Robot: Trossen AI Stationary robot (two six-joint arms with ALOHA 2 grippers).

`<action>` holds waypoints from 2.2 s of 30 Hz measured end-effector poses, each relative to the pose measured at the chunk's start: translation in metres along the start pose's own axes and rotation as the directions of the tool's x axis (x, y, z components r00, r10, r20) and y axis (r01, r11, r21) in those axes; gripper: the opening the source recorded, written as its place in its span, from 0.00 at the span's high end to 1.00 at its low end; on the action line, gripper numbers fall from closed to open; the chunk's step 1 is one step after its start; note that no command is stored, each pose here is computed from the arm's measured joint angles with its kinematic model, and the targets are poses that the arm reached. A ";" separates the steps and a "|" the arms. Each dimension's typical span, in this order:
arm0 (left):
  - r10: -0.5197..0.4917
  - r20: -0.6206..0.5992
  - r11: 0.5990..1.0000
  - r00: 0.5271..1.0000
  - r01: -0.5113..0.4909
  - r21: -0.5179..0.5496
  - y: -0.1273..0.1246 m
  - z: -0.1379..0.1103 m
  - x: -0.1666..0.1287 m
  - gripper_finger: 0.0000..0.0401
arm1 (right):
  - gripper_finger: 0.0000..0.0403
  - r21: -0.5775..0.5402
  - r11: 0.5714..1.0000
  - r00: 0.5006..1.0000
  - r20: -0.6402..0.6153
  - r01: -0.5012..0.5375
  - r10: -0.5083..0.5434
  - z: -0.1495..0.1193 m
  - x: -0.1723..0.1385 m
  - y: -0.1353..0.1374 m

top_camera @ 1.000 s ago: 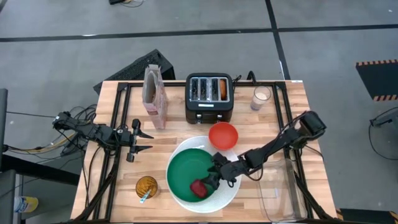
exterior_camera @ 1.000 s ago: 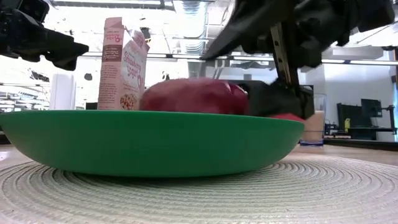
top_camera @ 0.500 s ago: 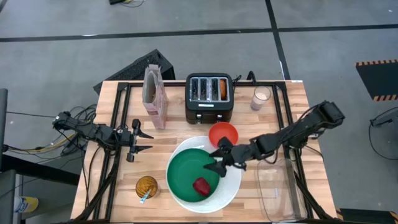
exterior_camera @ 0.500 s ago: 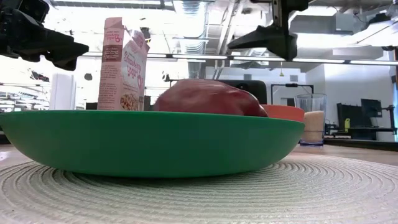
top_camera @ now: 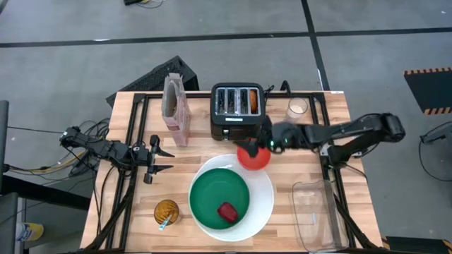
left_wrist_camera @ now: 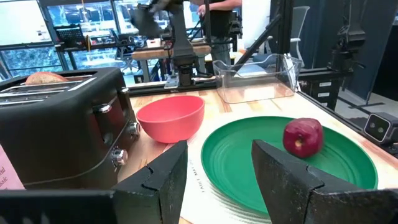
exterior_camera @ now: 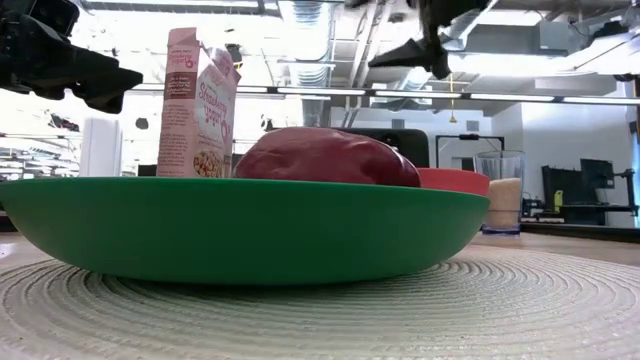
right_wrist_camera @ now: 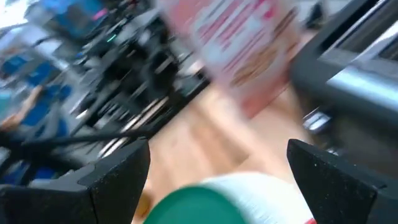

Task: Arrange a breakfast setting
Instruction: Put the bagel on the green plate from the toaster

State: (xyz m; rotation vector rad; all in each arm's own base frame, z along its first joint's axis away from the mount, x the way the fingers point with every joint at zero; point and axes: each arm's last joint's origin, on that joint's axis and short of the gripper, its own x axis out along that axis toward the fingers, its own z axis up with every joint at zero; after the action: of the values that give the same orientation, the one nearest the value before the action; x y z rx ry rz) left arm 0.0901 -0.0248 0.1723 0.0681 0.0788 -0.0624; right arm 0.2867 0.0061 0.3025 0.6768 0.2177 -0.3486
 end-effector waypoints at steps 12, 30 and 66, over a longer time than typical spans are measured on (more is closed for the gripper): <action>0.000 0.000 1.000 1.000 0.000 0.000 0.000 0.000 0.000 0.57 | 0.09 -0.146 0.950 0.959 0.111 0.275 -0.260 0.074 0.000 -0.049; 0.000 0.000 1.000 1.000 0.000 0.000 0.000 0.000 0.000 0.57 | 0.10 -0.110 0.841 0.848 0.083 0.531 -0.524 0.113 0.029 -0.102; 0.000 0.000 1.000 1.000 0.000 0.000 0.000 0.000 0.000 0.57 | 0.22 -0.188 0.639 0.618 -0.163 0.746 -0.769 0.097 0.087 -0.133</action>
State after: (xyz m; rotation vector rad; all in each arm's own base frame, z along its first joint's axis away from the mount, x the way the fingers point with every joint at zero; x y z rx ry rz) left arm 0.0901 -0.0248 0.1723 0.0682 0.0787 -0.0623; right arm 0.3241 -0.1740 0.2735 0.4871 0.7587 -1.0850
